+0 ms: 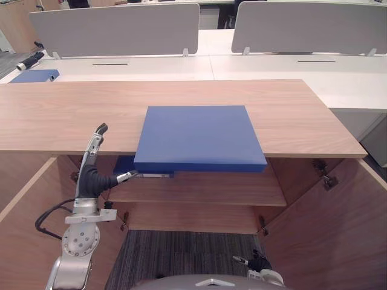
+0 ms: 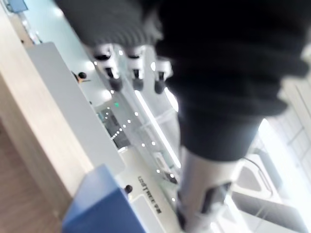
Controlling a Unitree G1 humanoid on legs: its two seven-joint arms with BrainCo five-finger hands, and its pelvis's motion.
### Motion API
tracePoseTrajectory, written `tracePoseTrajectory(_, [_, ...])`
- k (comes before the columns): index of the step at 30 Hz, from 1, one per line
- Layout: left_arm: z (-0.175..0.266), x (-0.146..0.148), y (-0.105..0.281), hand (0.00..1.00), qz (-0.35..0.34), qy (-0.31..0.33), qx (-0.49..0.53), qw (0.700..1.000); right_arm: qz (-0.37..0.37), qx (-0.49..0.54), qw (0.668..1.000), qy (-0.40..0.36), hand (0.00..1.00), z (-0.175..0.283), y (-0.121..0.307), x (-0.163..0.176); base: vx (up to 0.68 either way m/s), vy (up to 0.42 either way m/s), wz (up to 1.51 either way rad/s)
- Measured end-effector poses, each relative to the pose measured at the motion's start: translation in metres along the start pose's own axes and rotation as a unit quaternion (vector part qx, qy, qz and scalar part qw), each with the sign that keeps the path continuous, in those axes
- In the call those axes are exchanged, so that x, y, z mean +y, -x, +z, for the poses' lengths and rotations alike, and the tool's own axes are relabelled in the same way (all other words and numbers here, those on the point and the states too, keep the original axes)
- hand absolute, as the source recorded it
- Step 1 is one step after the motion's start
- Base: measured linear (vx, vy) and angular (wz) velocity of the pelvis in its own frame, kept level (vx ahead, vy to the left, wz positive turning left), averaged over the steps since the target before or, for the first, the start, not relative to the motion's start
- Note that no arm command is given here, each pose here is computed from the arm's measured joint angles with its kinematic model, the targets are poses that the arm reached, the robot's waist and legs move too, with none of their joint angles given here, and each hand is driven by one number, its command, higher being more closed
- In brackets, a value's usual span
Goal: Walk over to the cabinet, pick up the folder, carry it to the office cabinet, place the folder inside the office cabinet, then close the office cabinet door
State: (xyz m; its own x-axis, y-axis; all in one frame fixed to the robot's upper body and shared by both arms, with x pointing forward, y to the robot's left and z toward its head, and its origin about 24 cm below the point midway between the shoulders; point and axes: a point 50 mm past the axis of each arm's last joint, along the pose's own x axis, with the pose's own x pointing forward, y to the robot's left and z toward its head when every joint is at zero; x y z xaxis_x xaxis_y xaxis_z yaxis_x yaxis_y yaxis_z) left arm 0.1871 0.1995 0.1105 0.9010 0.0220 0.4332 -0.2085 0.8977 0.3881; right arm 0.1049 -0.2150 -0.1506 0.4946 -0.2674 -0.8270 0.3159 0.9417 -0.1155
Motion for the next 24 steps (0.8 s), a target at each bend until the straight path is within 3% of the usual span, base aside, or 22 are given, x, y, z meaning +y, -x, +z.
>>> tracePoseTrajectory(10, [0.008, -0.017, -0.001, 0.0, -0.056, 0.014, -0.022, 0.998, -0.009, 0.005, 1.0, 0.005, 0.0, -0.003, 0.001, -0.008, 0.0, -0.007, -0.06])
tracePoseTrajectory(17, [0.014, -0.024, -0.008, 0.0, -0.109, -0.082, -0.069, 0.988, -0.01, 0.005, 1.0, 0.006, 0.0, -0.003, 0.001, -0.009, -0.02, -0.008, -0.02])
tracePoseTrajectory(24, [0.019, -0.033, -0.011, 0.0, -0.141, -0.134, -0.107, 0.975, -0.008, 0.008, 1.0, 0.009, 0.0, -0.006, 0.002, -0.008, 0.0, 0.0, 0.0])
